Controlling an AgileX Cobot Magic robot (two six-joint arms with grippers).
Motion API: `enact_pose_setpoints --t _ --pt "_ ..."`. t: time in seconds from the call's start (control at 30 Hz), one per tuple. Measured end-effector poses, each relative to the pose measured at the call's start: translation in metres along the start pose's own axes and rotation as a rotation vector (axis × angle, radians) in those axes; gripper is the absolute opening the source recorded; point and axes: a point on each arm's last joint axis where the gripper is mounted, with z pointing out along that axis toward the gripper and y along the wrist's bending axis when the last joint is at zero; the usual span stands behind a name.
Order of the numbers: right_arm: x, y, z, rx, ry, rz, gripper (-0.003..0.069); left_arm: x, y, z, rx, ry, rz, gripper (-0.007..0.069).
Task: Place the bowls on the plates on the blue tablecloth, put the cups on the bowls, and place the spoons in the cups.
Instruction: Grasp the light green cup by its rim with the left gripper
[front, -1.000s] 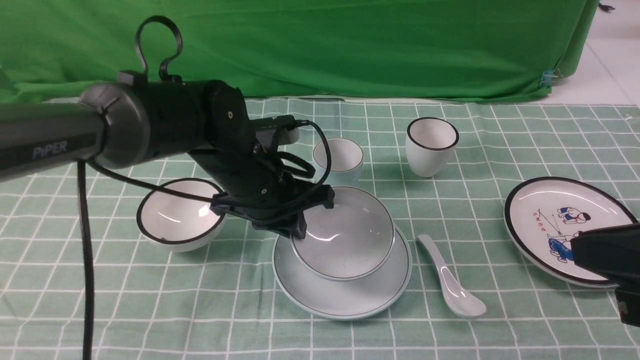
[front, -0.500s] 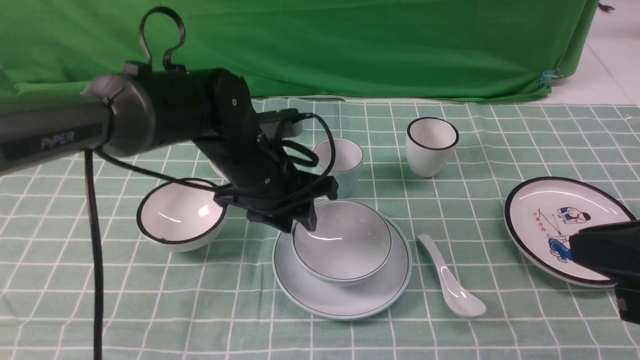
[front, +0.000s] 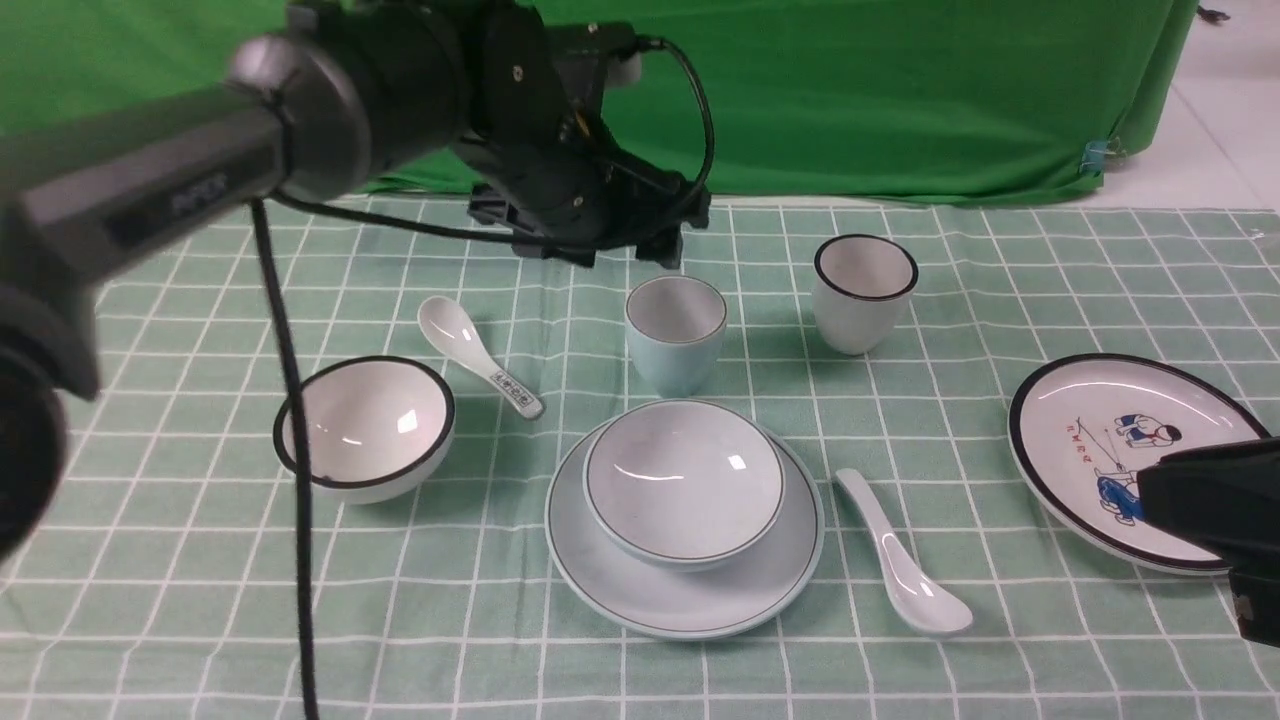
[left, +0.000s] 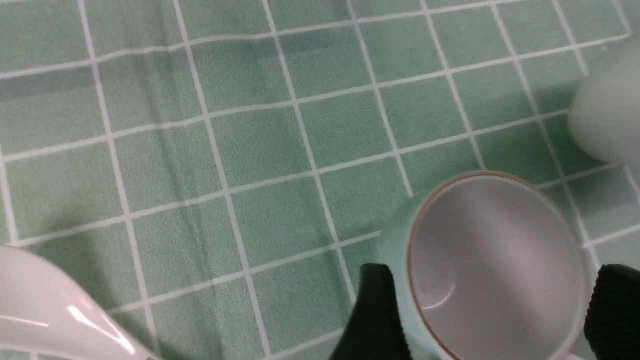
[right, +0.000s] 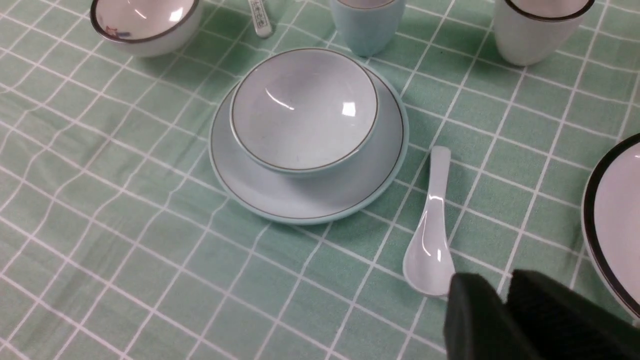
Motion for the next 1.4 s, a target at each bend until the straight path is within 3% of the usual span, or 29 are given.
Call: enact_pose_setpoints --t 0.17,0.23,0.47,0.6,0.77,1.07,1.23,1.33,1.4 --pt "0.0 0.0 0.0 0.005 0.0 -0.011 0.0141 0.008 0.005 0.038 -0.017 0.056 -0.002 0.052" --pt "0.0 -0.001 0.0 0.006 0.0 -0.014 0.0142 0.01 0.006 0.048 -0.021 0.07 -0.016 0.0487" --pt "0.0 -0.001 0.0 0.013 0.0 -0.021 0.0143 -0.004 0.004 0.029 -0.059 0.092 -0.003 0.0063" --pt "0.0 -0.001 0.0 0.014 0.0 -0.022 0.0143 -0.023 -0.002 -0.027 -0.075 0.077 0.055 0.0008" --pt "0.0 -0.002 0.0 0.017 -0.001 -0.024 0.0143 -0.02 -0.017 -0.085 -0.016 0.115 0.137 0.0001" --pt "0.0 -0.002 0.0 0.022 -0.004 -0.029 0.0143 -0.015 -0.012 -0.05 -0.06 0.055 0.118 0.0033" --pt "0.0 -0.002 0.0 0.022 -0.004 -0.029 0.0143 -0.021 -0.01 -0.014 -0.046 -0.05 0.124 0.0199" --pt "0.0 -0.002 0.0 0.022 -0.004 -0.029 0.0143 -0.013 -0.004 0.016 -0.079 -0.015 0.152 0.0372" --pt "0.0 -0.002 0.0 0.022 -0.004 -0.03 0.0143 -0.007 -0.002 0.029 -0.084 0.013 0.152 0.0447"
